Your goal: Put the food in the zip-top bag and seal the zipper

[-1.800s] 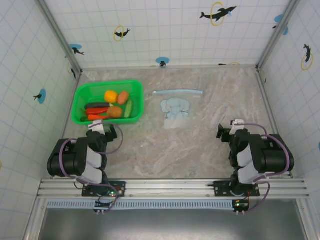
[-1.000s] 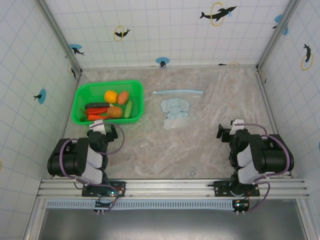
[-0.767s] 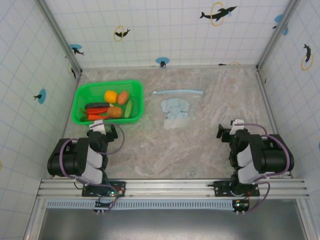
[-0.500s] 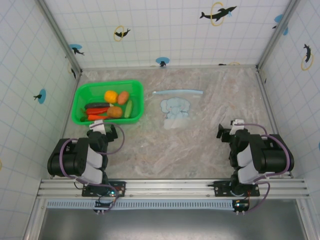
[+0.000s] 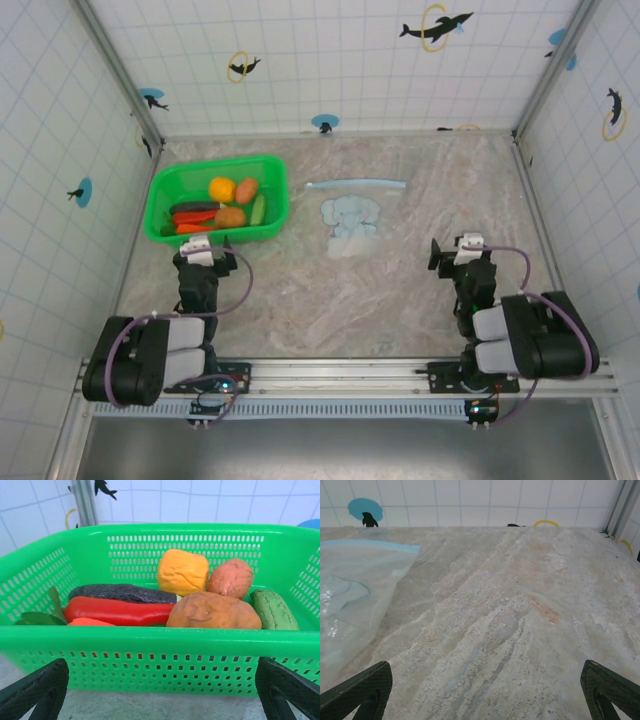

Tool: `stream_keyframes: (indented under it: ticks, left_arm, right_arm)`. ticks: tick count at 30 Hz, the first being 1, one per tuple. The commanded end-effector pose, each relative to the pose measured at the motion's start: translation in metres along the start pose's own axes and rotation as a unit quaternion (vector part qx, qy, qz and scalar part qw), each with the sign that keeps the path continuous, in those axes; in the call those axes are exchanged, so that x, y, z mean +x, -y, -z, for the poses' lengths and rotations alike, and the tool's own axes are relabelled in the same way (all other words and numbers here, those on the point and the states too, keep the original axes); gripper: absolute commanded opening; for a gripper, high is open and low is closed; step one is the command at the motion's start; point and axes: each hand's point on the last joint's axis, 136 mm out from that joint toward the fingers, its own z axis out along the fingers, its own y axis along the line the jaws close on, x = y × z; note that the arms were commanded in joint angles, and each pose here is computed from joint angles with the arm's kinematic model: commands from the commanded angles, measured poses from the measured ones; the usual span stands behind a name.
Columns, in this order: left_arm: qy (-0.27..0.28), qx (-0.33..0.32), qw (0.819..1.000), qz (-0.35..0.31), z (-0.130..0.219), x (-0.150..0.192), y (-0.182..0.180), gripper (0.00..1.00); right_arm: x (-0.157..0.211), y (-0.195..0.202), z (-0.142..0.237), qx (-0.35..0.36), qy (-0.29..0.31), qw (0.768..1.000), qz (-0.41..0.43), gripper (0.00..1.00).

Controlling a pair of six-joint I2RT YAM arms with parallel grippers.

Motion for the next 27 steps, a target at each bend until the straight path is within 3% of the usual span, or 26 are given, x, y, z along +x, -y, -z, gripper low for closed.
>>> stream_keyframes:
  ticks: [1,10,18,21,24,27]
  left_arm:
    - [-0.052,-0.019,0.998,-0.007,0.013,0.032,-0.008,0.98]
    - [-0.085,0.056,0.995,0.021,0.018,0.028,0.018,0.97]
    - [-0.031,0.185,0.982,-0.002,0.048,-0.050,0.078,0.98]
    - [-0.043,0.184,0.981,0.041,0.061,-0.089,0.083,0.98]
    - [-0.080,0.114,0.988,0.065,0.068,-0.124,0.065,0.97]
    - [-0.130,0.165,0.975,0.074,0.083,-0.141,0.085,0.97]
  right_arm:
    - [0.012,-0.004,0.005,0.014,-0.035,0.998,0.045,1.00]
    - [-0.024,-0.052,0.022,-0.092,0.004,0.995,0.034,1.00]
    - [-0.107,-0.101,0.054,-0.129,0.039,0.991,0.007,1.00]
    - [-0.134,-0.131,0.067,-0.139,0.007,0.990,0.037,1.00]
    - [-0.148,-0.149,0.072,-0.117,-0.083,0.987,0.070,1.00]
    - [-0.162,-0.168,0.075,-0.163,-0.152,0.975,0.007,1.00]
